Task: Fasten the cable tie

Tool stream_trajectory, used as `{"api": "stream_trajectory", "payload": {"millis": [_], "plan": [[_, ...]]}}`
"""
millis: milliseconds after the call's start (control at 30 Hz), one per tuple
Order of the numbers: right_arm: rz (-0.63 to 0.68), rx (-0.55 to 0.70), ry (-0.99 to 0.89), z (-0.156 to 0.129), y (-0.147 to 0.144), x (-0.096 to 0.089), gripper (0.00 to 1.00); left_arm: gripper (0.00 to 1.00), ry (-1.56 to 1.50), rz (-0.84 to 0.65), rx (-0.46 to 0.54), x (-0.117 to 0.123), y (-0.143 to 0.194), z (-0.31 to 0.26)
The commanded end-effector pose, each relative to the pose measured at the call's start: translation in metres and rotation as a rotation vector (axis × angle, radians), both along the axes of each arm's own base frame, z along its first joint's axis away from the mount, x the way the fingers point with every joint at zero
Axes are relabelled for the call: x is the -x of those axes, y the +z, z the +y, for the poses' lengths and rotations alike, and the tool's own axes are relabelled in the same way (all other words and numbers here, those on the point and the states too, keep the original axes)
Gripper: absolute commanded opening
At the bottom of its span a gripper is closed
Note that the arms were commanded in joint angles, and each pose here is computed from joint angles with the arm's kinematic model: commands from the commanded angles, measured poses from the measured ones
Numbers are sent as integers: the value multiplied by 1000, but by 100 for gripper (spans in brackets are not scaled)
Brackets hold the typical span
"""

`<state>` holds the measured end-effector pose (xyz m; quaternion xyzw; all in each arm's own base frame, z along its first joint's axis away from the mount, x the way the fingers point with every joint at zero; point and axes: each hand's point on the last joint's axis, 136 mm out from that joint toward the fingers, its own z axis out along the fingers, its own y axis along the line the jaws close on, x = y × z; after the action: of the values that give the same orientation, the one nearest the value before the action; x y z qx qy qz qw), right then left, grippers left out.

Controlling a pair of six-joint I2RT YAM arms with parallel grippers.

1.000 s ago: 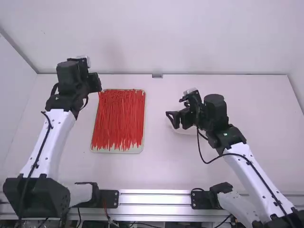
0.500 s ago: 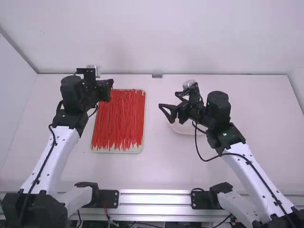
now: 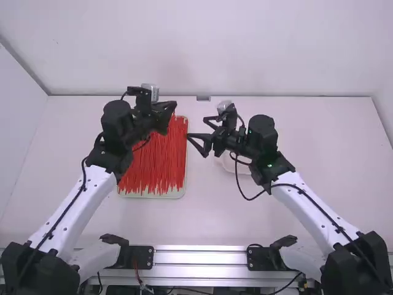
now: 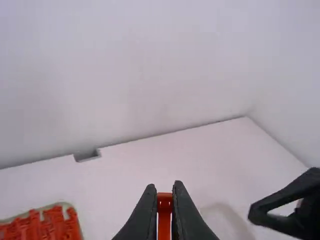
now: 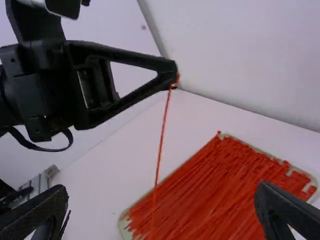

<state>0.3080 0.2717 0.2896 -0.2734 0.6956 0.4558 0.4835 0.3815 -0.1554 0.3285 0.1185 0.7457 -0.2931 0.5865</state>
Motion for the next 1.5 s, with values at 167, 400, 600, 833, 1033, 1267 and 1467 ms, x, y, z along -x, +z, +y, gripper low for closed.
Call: {"api": "stream_trajectory", "payload": {"millis": [167,400,600,833,1033,1267,1467], "plan": [[-9,-20,-15,9,9,-3,99,2,-59,-51,73,14,22,-25],[-8,-20,-13,10,9,-3,100,2,-121,-76,98,25,31,-48],[-8,-19,-21,8,9,-5,89,2,-143,-71,98,30,30,-55],[-1,-20,-31,4,9,-8,69,2,-204,-87,132,37,39,-63],[-2,-19,-30,4,9,-8,40,2,-214,-104,136,38,43,-64],[-4,-21,-32,4,9,-8,6,2,-207,-100,134,37,41,-62],[1,-19,-31,4,8,-8,0,5,-213,-100,134,38,41,-64]]}}
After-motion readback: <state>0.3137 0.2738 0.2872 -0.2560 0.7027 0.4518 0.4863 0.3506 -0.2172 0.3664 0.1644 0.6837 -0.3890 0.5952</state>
